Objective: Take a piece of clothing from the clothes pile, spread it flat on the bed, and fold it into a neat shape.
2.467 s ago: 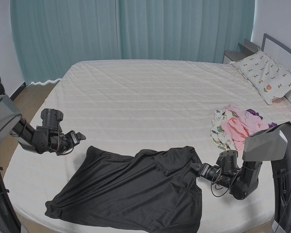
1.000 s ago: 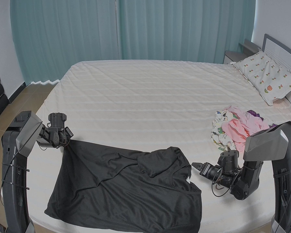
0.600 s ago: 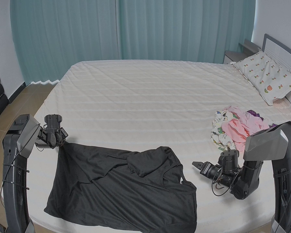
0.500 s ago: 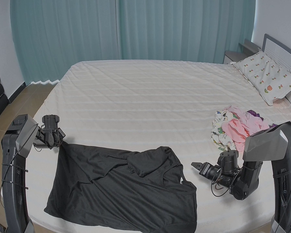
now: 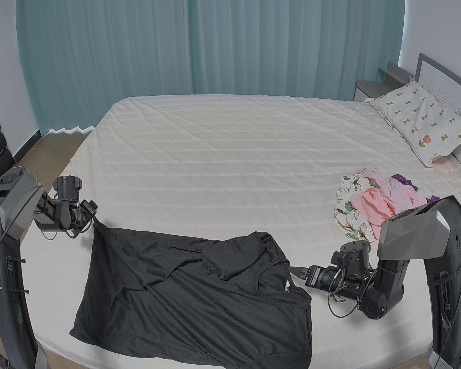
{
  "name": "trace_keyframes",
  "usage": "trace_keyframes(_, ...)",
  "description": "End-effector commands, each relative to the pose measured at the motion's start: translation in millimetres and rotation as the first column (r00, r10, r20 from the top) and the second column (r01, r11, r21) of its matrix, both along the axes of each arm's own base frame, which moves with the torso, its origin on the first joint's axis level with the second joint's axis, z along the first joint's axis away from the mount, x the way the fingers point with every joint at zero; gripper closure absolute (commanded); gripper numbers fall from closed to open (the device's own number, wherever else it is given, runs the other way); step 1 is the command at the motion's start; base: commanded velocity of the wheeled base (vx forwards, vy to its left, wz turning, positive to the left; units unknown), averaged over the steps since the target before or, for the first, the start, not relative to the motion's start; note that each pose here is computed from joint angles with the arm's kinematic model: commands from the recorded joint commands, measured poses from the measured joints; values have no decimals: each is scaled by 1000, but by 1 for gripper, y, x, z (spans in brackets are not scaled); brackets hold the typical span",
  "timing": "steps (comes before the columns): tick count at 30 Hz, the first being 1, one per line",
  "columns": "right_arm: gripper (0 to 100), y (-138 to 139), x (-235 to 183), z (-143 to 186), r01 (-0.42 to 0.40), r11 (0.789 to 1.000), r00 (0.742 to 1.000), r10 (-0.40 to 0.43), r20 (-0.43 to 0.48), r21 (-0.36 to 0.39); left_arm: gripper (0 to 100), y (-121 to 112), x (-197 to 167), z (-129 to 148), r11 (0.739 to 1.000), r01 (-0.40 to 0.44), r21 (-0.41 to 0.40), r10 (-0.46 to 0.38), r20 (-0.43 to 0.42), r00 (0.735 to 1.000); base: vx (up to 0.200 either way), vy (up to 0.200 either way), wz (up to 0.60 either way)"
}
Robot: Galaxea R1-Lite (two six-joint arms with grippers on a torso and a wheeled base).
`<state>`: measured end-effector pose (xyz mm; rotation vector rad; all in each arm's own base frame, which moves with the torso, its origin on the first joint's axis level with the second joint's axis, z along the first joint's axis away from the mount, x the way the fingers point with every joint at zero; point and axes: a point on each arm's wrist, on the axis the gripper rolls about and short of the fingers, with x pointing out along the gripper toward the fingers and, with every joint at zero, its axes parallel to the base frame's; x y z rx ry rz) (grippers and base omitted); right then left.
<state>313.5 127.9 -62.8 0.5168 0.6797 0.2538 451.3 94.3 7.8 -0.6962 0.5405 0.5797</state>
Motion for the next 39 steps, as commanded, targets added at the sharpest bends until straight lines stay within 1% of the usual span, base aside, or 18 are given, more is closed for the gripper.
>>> trace_keyframes(1, 0, 9, 10, -13, -158, 987, 987, 158, -5, 1, 0, -23, -43, 37, 990, -1, -142, 4, 21, 1000, 0, 0, 0)
trace_keyframes(2, 0, 10, 11, -13, -182, 983, 983, 182, -9, 16, 0, -26, -50, 38, 985, -10, -170, 13, 14, 1000, 0, 0, 0)
trace_keyframes(4, 0, 12, 12, -13, -224, 974, 974, 225, -21, 43, 0, -40, -66, 34, 974, 14, -227, -19, -20, 1000, 0, 0, 0)
trace_keyframes(5, 0, 12, 12, -13, -224, 974, 974, 225, -21, 43, 0, -40, -66, 34, 974, 14, -227, -19, -20, 1000, 0, 0, 0)
trace_keyframes(6, 0, 13, 15, -14, -241, 969, 970, 242, -23, 48, 0, -50, -84, 32, 958, 57, -282, -61, -6, 998, 0, 0, 0)
trace_keyframes(8, 0, 14, 19, -13, -239, 970, 970, 241, -18, 49, 0, -51, -90, 31, 953, 61, -297, -60, 13, 998, 0, 0, 0)
trace_keyframes(9, 0, 15, 22, -12, -238, 970, 970, 240, -25, 47, 0, -54, -96, 30, 945, 63, -320, -47, 58, 997, 0, 0, 0)
trace_keyframes(11, 0, 15, 23, -13, -250, 968, 967, 251, -35, 31, 0, -56, -102, 27, 942, 71, -329, -37, 110, 993, 0, 0, 0)
trace_keyframes(12, 0, 15, 23, -13, -250, 968, 967, 251, -35, 31, 0, -56, -102, 27, 942, 71, -329, -37, 110, 993, 0, 0, 0)
trace_keyframes(13, 0, 15, 24, -14, -265, 964, 964, 265, -27, 5, 0, -59, -106, 23, 943, 85, -322, -43, 136, 990, 0, 0, 0)
trace_keyframes(14, 100, 15, 24, -14, -268, 963, 963, 268, -25, 1, 0, -59, -106, 23, 942, 86, -323, -44, 137, 990, 0, 0, 0)
trace_keyframes(16, 100, 15, 25, -14, -290, 957, 957, 289, -18, -31, 0, -60, -106, 25, 943, 97, -319, -47, 161, 986, 0, 0, 0)
trace_keyframes(19, 100, 16, 24, -14, -298, 954, 954, 298, -19, -39, 0, -60, -104, 24, 943, 99, -319, -48, 163, 985, 0, 0, 0)
trace_keyframes(25, 100, 8, 23, -7, -275, 961, 961, 275, -4, -33, 0, -59, -100, 19, 944, 95, -317, -44, 163, 986, 0, 0, 0)
trace_keyframes(30, 100, -20, 19, 21, -205, 978, 978, 206, 20, -30, 0, -59, -95, 13, 943, 94, -318, -47, 154, 987, 0, 0, 0)
trace_keyframes(31, 100, -20, 19, 21, -205, 978, 978, 206, 20, -30, 0, -59, -95, 13, 943, 94, -318, -47, 154, 987, 0, 0, 0)
trace_keyframes(32, 100, -32, 16, 27, -175, 984, 984, 176, 19, -32, 0, -59, -93, 12, 943, 96, -319, -48, 155, 987, 0, 0, 0)
trace_keyframes(39, 100, -70, 7, 32, -91, 995, 996, 91, -5, -52, 0, -59, -88, 5, 943, 92, -319, -48, 144, 988, 0, 0, 0)
